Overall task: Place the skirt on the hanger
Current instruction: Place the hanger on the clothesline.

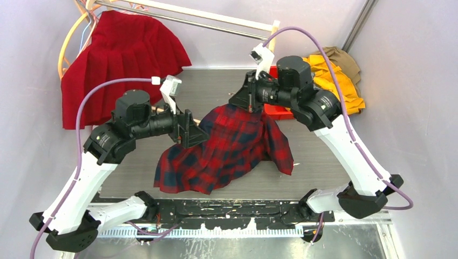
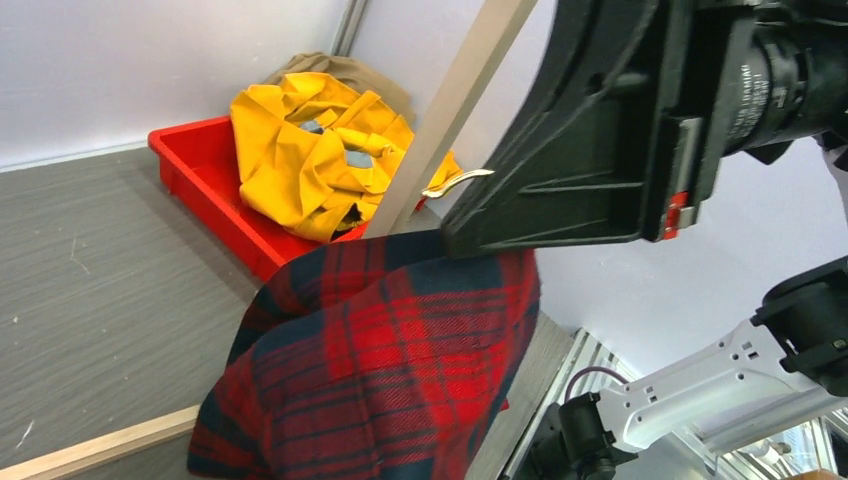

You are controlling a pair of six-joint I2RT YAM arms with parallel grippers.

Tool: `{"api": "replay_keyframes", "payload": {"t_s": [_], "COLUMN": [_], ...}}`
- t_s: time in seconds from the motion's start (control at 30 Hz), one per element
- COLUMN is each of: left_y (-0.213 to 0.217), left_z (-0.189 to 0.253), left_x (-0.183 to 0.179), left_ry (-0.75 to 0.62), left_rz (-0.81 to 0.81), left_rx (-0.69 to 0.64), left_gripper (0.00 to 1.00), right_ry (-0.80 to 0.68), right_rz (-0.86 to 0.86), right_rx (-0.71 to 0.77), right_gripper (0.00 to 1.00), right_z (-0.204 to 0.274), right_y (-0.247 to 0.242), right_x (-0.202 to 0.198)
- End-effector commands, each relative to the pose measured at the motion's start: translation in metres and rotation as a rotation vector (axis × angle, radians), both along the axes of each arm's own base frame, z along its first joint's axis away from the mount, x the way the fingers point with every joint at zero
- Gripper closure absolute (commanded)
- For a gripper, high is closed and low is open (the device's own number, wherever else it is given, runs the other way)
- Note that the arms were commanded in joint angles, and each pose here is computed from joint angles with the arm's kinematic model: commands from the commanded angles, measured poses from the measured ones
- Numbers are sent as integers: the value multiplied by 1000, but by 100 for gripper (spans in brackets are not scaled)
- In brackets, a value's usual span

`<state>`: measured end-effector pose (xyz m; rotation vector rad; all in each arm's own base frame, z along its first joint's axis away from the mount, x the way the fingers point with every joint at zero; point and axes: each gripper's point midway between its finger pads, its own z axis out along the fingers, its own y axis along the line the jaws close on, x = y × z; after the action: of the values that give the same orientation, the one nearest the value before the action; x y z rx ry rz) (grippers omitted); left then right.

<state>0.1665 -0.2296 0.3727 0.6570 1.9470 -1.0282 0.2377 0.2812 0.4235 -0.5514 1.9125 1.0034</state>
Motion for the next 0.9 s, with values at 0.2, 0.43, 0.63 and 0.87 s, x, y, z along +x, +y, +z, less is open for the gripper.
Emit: {"api": "replay_keyframes", "payload": {"t_s": [0.2,0.43,0.63,0.87], "left_y": [-14,-15,-28,-44], "left_z": [-2,-11,-12,-19], "left_x": [11,21,20,13], "left_ry": [-99,-164,-223,-303], "left_rz": [-19,28,18,13], "left_rx": [37,117,167,247], "left_gripper": [14,14,15,33], "right_ry": [-141,-151,-153,-161], "right_rz": [35,79,99,95], "right_rx": [111,125,139,167], "right_gripper": [99,99,99,99], "right_z": [56,66,71,82], "right_y": [19,29,38,40], "right_x": [-9,-23,-29,-32]}}
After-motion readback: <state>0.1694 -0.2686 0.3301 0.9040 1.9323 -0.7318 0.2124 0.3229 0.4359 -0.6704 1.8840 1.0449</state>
